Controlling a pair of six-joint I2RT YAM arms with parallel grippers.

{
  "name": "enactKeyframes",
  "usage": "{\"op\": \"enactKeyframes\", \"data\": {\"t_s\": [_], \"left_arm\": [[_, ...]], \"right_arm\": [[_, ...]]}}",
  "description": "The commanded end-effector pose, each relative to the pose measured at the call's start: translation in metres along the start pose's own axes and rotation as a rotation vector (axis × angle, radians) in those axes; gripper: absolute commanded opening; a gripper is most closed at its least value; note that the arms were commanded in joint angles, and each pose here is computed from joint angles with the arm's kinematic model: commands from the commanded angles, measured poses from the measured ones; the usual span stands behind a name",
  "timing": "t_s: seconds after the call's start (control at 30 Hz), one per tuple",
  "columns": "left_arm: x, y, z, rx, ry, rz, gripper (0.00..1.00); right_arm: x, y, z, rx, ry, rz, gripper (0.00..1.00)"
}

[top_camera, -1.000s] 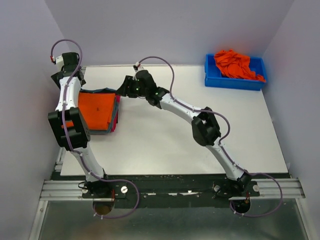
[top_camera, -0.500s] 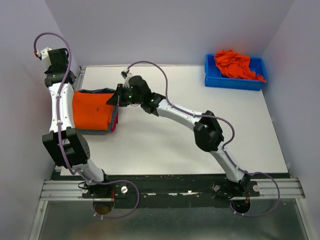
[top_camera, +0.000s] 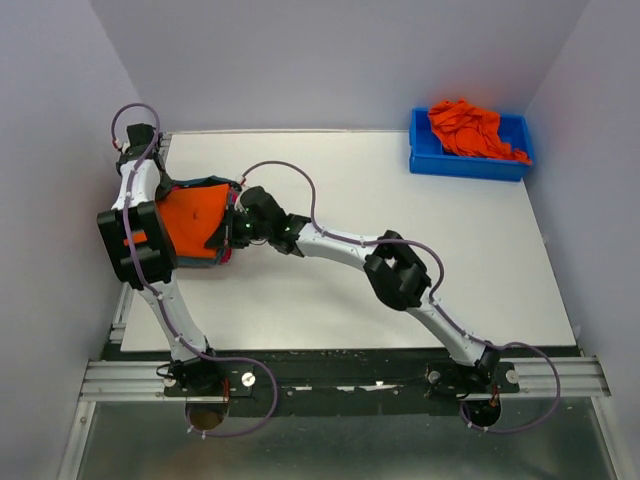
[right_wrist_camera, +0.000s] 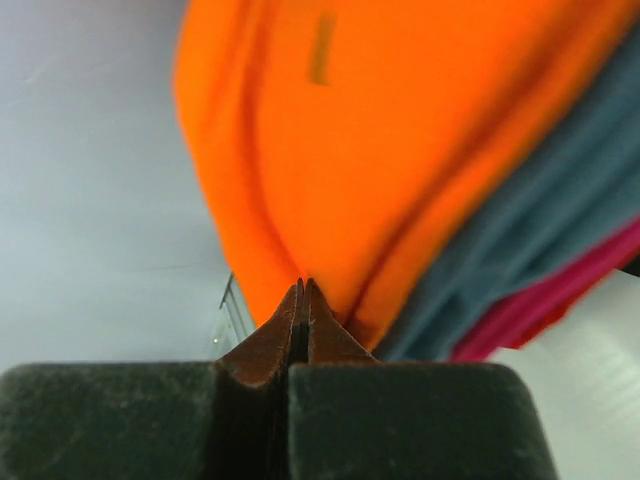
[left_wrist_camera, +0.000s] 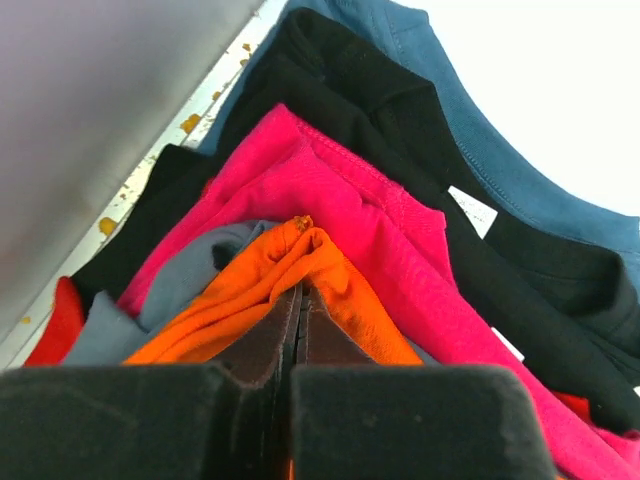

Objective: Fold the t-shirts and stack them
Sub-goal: Smooth out wrinkles on the folded tshirt

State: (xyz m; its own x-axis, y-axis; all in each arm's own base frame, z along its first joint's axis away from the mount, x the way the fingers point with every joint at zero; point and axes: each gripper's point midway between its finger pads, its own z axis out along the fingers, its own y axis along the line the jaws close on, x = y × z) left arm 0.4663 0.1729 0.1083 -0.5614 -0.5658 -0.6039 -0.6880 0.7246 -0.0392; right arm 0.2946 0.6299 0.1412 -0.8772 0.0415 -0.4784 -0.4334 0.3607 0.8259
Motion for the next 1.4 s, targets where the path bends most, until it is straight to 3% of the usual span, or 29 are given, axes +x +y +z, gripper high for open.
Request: {"op": "enactKeyframes", "data": {"t_s": [0.0,0.2,0.33,0.47,0.63,0.8,0.93,1.13,1.27,1.37], "left_arm": [[0.007,-0.014,0.015,0.051,0.049,0.009,0.0],[-0.014,-0.011,-0.014,0.055,-0.014,0.007,0.0],[-0.036,-0.011,-0.057,0.094,-0.092,-0.009,0.0],[-0.053,0.001,-0.101,0.091,-0.164,-0.035,0.04],[-0.027,0.035,-0.126,-0.03,-0.134,-0.12,0.0],[0.024,0.061,-0.122,-0.078,-0.072,-0.206,0.0],[0.053,0.087,-0.113,-0.127,-0.029,-0.289,0.0],[0.074,0.099,-0.091,-0.066,0.016,-0.399,0.0],[0.085,0.098,-0.075,-0.078,0.099,-0.377,0.0],[0.079,0.092,-0.078,-0.041,0.088,-0.356,0.0]], "right_arm": [[0.011,-0.056,0.011,0.108,0.002,0.131,0.01],[-0.003,-0.049,-0.002,0.094,-0.012,0.103,0.01],[-0.012,-0.026,-0.023,0.063,-0.041,0.047,0.01],[-0.032,-0.002,-0.054,0.023,-0.153,-0.02,0.01],[-0.06,0.019,-0.051,0.018,-0.198,-0.086,0.01],[-0.078,0.02,-0.023,0.03,-0.216,-0.031,0.01],[-0.09,-0.025,-0.009,0.124,-0.293,0.131,0.01],[-0.102,-0.048,0.017,0.079,-0.344,0.259,0.01],[-0.097,-0.069,0.025,0.114,-0.354,0.36,0.01],[-0.095,-0.08,0.023,0.134,-0.355,0.36,0.01]]}}
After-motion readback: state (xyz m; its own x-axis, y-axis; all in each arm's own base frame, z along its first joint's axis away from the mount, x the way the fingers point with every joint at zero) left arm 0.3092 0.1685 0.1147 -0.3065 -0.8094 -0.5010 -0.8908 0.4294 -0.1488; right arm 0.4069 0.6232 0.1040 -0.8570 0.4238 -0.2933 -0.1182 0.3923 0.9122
